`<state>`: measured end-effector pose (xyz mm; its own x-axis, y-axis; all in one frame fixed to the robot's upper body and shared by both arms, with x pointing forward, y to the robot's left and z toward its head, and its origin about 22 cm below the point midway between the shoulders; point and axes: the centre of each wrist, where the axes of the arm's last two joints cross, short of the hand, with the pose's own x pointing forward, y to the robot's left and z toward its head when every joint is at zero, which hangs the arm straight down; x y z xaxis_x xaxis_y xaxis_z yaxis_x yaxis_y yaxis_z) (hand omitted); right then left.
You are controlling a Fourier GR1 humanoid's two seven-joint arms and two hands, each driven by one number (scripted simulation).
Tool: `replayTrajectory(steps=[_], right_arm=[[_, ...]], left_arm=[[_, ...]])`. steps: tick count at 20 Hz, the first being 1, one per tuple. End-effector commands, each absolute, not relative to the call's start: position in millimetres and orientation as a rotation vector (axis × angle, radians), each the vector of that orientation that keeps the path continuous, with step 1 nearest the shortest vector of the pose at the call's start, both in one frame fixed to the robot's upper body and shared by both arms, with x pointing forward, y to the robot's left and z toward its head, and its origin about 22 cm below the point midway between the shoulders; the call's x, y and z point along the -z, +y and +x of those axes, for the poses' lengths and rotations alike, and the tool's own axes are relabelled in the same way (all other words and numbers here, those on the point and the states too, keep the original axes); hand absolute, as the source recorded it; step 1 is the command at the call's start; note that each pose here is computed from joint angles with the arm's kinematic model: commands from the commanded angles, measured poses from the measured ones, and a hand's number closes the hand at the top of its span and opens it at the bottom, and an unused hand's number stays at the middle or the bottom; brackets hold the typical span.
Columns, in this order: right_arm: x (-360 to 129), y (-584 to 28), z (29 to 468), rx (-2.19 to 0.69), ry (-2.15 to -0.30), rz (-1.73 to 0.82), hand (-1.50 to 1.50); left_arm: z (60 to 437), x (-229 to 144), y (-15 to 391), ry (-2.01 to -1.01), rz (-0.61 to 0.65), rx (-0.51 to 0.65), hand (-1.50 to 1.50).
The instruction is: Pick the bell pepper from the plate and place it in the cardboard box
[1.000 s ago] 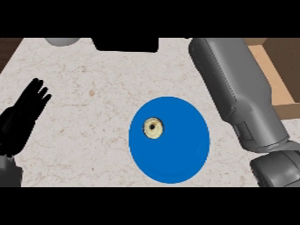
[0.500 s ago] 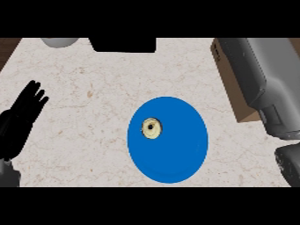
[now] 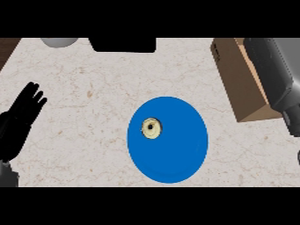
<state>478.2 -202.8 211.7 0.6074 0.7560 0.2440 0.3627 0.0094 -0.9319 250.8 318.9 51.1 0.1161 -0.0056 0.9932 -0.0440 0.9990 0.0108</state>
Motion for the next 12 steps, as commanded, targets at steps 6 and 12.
replayTrajectory(steps=[6,12], right_arm=[[-163.9,-242.5,476.0,-0.369,-0.955,-1.517,1.50],[-121.8,-275.1,464.2,-0.301,-0.744,-1.367,1.50]], left_arm=[[265.9,-67.2,303.2,-1.468,0.024,-0.020,0.00],[251.5,-55.2,314.6,-1.461,0.007,-0.003,0.00]])
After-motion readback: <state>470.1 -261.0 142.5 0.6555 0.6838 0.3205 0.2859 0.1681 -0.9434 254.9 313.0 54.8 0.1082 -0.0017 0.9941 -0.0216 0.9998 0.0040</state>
